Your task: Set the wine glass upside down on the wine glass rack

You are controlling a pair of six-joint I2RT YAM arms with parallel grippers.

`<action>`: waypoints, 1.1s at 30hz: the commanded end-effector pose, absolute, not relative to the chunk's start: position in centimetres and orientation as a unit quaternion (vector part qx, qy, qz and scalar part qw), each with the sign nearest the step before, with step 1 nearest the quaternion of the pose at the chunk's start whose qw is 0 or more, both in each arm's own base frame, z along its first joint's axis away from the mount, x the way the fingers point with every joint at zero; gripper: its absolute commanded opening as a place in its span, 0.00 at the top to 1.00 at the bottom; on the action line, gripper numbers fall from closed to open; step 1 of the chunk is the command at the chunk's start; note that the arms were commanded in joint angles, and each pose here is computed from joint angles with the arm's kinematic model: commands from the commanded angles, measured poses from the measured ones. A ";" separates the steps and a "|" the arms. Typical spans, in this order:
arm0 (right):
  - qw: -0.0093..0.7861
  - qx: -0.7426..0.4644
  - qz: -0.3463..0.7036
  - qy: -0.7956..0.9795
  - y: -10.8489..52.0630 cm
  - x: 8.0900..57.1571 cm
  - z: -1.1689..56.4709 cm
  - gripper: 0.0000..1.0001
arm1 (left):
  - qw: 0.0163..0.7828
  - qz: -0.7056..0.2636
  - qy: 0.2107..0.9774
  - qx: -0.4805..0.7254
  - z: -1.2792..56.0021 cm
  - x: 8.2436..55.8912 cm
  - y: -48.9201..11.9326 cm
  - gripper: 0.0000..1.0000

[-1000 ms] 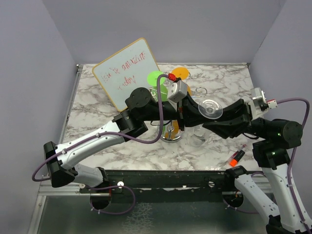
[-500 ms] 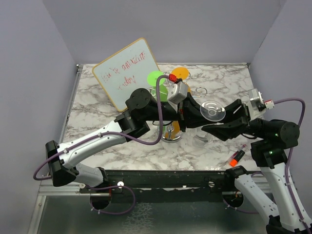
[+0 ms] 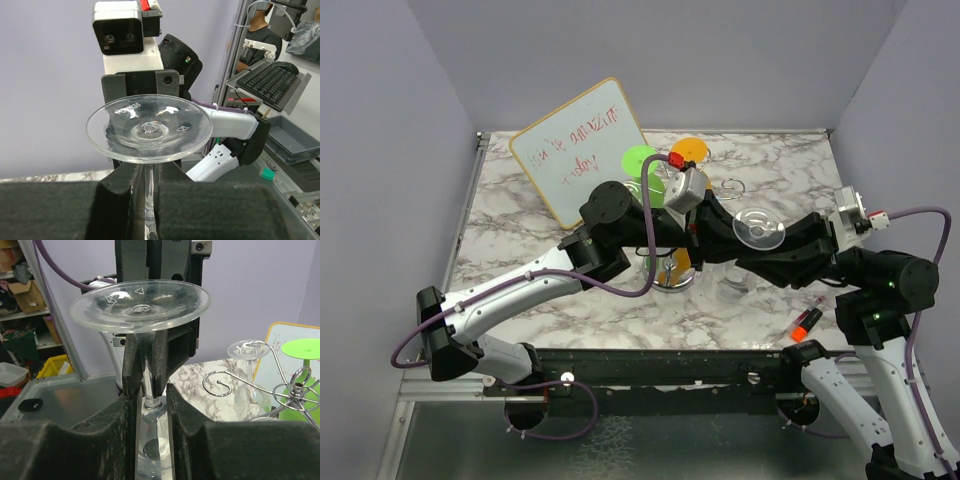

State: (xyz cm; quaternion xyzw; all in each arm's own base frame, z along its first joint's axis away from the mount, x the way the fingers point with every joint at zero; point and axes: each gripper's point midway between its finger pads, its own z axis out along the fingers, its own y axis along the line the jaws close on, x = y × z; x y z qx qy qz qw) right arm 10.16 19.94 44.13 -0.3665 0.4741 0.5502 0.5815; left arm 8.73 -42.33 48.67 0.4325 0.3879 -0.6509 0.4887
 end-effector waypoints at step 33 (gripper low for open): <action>0.695 -0.260 0.482 0.466 17.4 12.9 46.8 0.99 | 0.549 -0.658 0.335 0.392 52.1 7.7 -40.7 0.17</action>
